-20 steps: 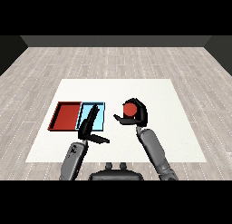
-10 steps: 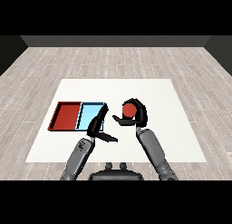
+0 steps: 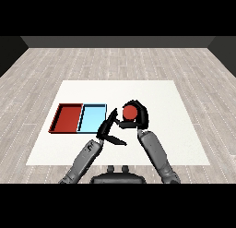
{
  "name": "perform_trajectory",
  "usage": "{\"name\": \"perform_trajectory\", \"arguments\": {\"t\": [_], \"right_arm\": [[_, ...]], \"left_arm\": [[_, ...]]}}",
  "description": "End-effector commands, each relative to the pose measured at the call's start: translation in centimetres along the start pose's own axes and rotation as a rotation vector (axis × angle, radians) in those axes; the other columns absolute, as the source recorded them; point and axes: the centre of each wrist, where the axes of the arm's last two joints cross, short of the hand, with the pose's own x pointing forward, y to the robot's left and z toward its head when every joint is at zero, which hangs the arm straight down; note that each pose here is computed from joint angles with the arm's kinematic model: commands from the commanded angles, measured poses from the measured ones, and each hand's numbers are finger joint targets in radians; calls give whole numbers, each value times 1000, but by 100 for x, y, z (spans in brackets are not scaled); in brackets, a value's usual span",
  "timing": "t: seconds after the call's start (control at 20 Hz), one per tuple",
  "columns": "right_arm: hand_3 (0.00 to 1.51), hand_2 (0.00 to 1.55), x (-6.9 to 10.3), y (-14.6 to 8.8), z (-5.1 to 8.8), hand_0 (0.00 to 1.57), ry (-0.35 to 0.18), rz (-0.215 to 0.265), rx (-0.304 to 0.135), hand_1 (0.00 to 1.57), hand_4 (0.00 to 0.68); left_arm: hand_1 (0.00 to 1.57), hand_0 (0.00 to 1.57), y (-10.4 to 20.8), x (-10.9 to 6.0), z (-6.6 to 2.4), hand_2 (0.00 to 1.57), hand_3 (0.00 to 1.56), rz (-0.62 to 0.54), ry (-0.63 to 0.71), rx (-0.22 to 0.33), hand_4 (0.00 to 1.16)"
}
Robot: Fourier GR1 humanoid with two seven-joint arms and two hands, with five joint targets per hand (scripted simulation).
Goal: Pick the red can and put it in the red box
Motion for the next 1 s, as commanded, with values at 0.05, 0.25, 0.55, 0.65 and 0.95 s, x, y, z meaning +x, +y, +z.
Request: {"name": "perform_trajectory", "arguments": {"t": [0.05, 0.25, 0.55, 0.65, 0.95], "right_arm": [[1417, 1481, -127, 15, -22, 1571, -17, 1, 14, 1571, 650], [1412, 1476, 0, 140, -46, 1571, -12, -19, 42, 1571, 633], [1412, 1479, 96, 165, 96, 1571, -26, -64, 23, 1571, 629], [1408, 1480, -127, 272, 94, 1571, -20, -30, 64, 1571, 623], [1414, 1485, 52, 392, 173, 1571, -38, -66, 69, 1571, 651]], "left_arm": [[0, 0, -148, -20, -105, 0, 0, 40, 26, -11, 0], [0, 0, -140, 37, -146, 0, 0, 56, 39, -36, 0], [0, 0, -39, -10, -154, 0, 0, 49, 40, -31, 0], [0, 0, -184, -84, -110, 0, 0, 80, 35, -42, 0], [0, 0, -307, -48, -240, 0, 0, 64, 33, -61, 0]]}}
